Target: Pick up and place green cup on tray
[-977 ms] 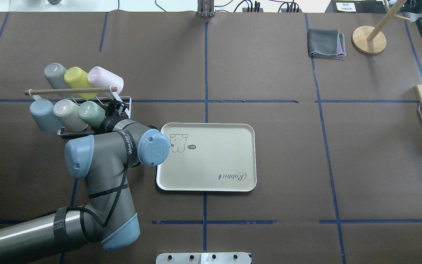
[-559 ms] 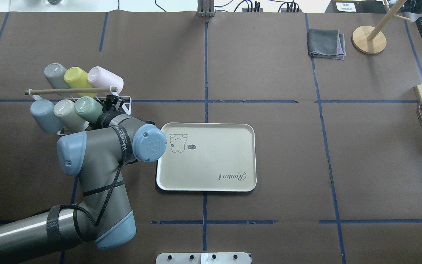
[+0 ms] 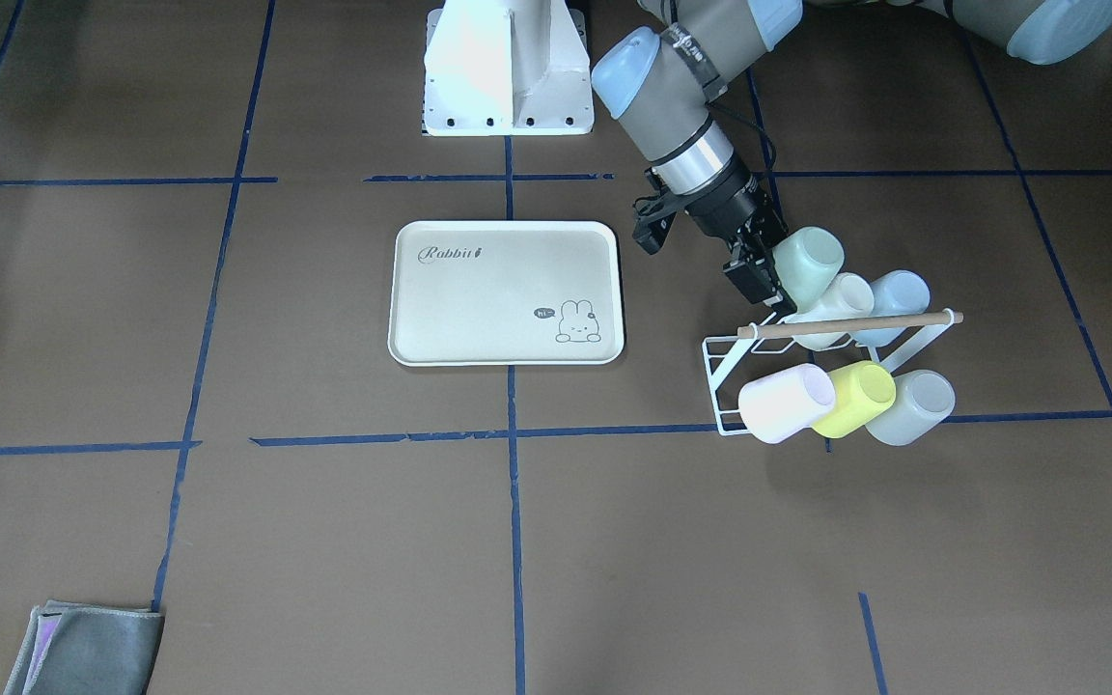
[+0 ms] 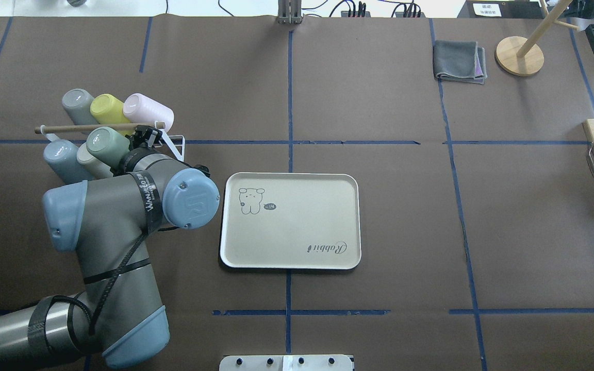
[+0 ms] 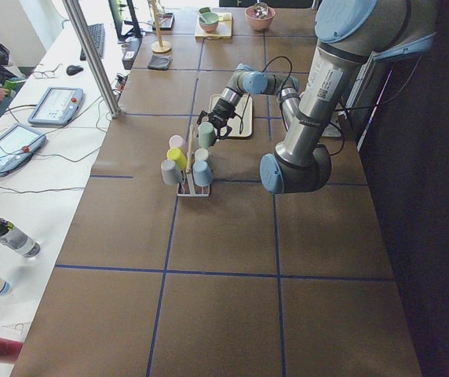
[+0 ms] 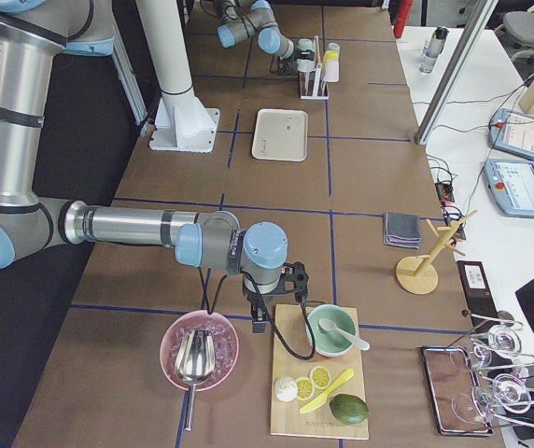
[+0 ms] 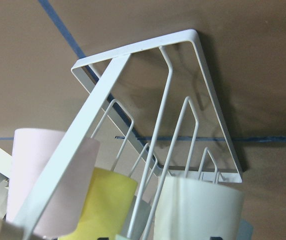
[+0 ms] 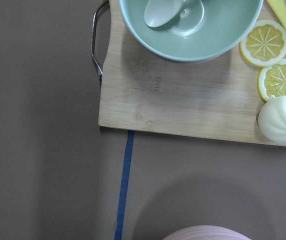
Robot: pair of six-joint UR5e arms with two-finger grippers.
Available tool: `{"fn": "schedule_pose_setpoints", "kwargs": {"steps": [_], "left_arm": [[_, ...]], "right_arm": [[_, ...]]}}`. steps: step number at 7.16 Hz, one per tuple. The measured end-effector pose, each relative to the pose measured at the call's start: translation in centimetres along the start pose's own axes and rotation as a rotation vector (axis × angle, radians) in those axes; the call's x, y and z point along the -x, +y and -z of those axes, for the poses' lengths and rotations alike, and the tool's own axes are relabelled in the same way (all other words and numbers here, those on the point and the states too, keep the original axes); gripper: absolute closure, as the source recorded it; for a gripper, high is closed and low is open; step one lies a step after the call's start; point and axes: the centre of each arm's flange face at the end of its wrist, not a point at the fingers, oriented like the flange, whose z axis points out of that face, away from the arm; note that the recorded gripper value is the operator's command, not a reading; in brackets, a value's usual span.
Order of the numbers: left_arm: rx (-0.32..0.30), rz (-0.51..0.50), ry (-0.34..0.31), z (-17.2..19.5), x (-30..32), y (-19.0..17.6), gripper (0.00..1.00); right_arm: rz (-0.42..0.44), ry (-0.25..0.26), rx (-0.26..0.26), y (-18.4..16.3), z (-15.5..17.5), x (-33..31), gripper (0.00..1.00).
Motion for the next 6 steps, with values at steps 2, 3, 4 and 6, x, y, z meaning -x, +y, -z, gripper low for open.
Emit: {"fn": "schedule_pose_setpoints", "kwargs": {"steps": [2, 3, 4, 6], "left_arm": [[-0.037, 0.013, -0.031, 2.1, 1.0, 3.6, 0.26], [-0.070, 0.040, -0.053, 3.8, 1.6, 5.7, 0.26], [-0.116, 0.089, -0.075, 5.7, 1.9, 7.8, 0.26], [-0.232, 0.280, -0.073, 8.4, 2.0, 9.9, 0.24]], "right_arm": [[0.000, -0.001, -0.001, 0.0, 0.0, 0.0, 0.00], [0.001, -0.002, -0.002, -0.1, 0.1, 0.1, 0.00], [0.002, -0.007, -0.004, -0.1, 0.1, 0.1, 0.00], [0.005, -0.018, -0.008, -0.3, 0.2, 0.4, 0.00]]}}
